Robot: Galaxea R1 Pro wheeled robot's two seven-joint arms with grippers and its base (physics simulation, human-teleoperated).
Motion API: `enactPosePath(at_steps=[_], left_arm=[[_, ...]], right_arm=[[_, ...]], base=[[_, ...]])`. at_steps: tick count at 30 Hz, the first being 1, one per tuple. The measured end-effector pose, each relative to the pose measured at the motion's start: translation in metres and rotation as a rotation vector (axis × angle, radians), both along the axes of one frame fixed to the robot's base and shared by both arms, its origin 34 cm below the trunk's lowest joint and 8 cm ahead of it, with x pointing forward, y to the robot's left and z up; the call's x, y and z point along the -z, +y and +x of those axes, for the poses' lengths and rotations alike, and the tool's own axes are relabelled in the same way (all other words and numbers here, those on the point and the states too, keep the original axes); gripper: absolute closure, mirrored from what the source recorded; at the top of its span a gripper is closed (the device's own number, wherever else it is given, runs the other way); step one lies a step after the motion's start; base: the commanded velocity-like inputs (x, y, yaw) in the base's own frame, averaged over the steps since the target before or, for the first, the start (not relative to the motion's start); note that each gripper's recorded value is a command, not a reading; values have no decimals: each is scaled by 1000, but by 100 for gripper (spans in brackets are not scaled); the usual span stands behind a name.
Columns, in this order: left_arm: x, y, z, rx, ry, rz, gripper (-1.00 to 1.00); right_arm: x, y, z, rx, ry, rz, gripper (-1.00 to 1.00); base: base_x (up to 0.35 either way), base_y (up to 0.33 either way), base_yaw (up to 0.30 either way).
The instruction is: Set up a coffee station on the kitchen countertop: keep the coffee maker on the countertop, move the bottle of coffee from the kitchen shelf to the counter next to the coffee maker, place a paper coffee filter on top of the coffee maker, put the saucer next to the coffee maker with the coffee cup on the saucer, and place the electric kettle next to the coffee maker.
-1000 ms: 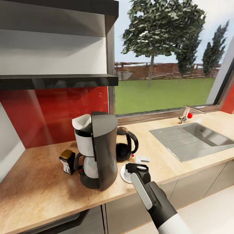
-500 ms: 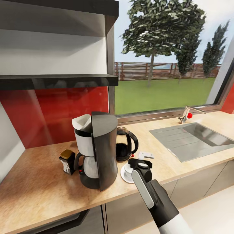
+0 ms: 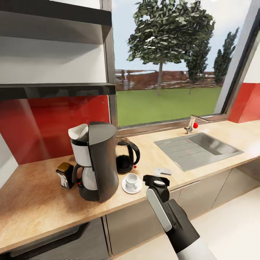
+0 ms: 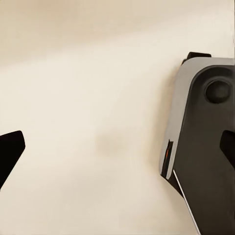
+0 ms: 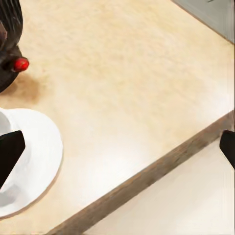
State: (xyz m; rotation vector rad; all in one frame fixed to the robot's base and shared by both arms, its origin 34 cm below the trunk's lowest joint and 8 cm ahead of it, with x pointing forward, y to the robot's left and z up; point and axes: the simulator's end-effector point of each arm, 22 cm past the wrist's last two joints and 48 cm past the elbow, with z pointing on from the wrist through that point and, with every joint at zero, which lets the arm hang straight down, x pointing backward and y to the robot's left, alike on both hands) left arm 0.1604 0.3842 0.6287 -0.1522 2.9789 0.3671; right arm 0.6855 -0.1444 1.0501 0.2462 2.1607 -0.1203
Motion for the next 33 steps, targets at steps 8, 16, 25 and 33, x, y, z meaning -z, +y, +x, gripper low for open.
enactPosePath(at_steps=[8, 16, 25, 33], left_arm=[[0, 1, 3, 1, -8, 2, -100], [-2, 5, 7, 1, -23, 8, -100], [-1, -3, 10, -1, -31, -4, -100], [2, -22, 13, 1, -40, -30, -100]], right_arm=[[0, 0, 0, 0, 0, -3, -100], [54, -12, -14, 7, 124, -60, -100], [195, -48, -69, 152, 315, -76, -100], [335, -58, -189, 120, 531, 35, -100]], base=[[-299, -69, -271], [-72, -3, -44], [-1, 0, -1], [0, 0, 0]])
